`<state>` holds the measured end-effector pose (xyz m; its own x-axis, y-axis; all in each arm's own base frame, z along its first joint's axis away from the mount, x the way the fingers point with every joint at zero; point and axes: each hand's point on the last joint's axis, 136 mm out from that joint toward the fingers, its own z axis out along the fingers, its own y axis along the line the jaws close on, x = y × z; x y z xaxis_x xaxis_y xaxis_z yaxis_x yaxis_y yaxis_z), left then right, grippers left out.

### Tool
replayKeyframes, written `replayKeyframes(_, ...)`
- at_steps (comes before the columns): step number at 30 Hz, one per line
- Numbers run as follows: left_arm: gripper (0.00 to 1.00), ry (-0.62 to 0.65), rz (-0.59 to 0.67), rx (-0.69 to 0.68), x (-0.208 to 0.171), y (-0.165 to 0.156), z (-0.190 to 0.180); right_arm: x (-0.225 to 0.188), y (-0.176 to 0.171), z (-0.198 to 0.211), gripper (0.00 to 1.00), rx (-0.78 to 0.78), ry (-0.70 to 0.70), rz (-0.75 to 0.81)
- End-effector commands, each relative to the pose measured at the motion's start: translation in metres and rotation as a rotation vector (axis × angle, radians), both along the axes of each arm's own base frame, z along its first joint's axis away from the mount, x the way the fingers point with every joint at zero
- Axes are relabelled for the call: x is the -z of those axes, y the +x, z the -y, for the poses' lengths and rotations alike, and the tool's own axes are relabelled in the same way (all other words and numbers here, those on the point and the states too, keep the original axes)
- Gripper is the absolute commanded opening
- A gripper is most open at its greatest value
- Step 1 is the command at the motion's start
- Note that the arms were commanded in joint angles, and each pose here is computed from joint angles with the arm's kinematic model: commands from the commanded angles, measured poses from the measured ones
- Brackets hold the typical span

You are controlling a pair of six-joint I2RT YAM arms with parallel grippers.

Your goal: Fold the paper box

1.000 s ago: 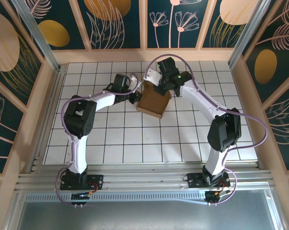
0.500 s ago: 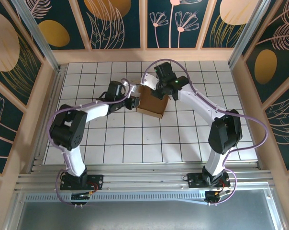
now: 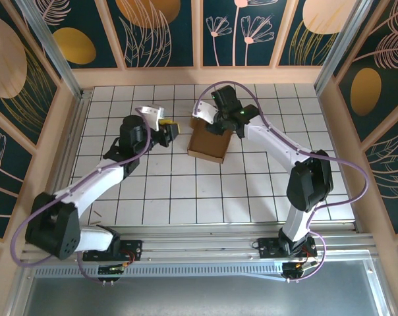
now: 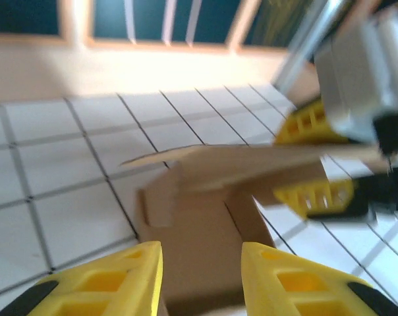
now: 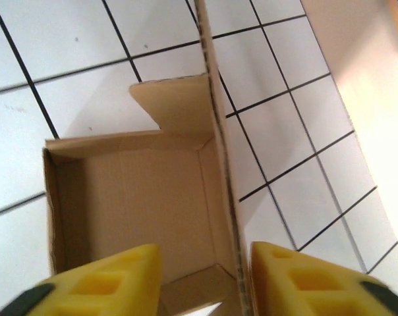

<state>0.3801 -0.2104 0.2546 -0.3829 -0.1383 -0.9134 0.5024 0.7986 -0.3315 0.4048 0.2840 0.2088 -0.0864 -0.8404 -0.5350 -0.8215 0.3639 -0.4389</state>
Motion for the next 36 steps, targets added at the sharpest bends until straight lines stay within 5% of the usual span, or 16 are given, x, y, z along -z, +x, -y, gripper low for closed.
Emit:
replayKeyframes(1, 0.37, -0.024, -0.011, -0.289, -0.007, 0.019, -0.053, -0.032, 0.002, -0.019, 0.55, 0.009, 0.12, 0.012)
replayKeyframes(4, 0.36, -0.056, -0.082, -0.362, -0.006, 0.033, -0.074, -0.063, 0.001, -0.02, 0.71, 0.045, 0.223, 0.034)
replayKeyframes(10, 0.33, -0.102, -0.185, -0.41, 0.002, 0.06, -0.084, -0.145, -0.009, 0.018, 0.82, 0.182, 0.654, 0.053)
replayKeyframes(14, 0.3, -0.069, -0.297, -0.462, 0.03, 0.083, -0.085, -0.153, 0.004, 0.119, 0.67, 0.617, 1.142, -0.175)
replayKeyframes(18, 0.29, -0.064, -0.39, -0.431, 0.064, 0.1, -0.077, -0.076, -0.018, 0.178, 0.42, 0.879, 1.391, -0.457)
replayKeyframes(24, 0.28, -0.072, -0.552, -0.262, 0.115, 0.122, -0.041, 0.015, -0.028, 0.16, 0.2, 0.959, 1.286, -0.707)
replayKeyframes(36, 0.21, -0.212, -0.647, 0.066, 0.141, 0.123, 0.018, 0.063, -0.009, 0.113, 0.1, 0.892, 1.174, -0.763)
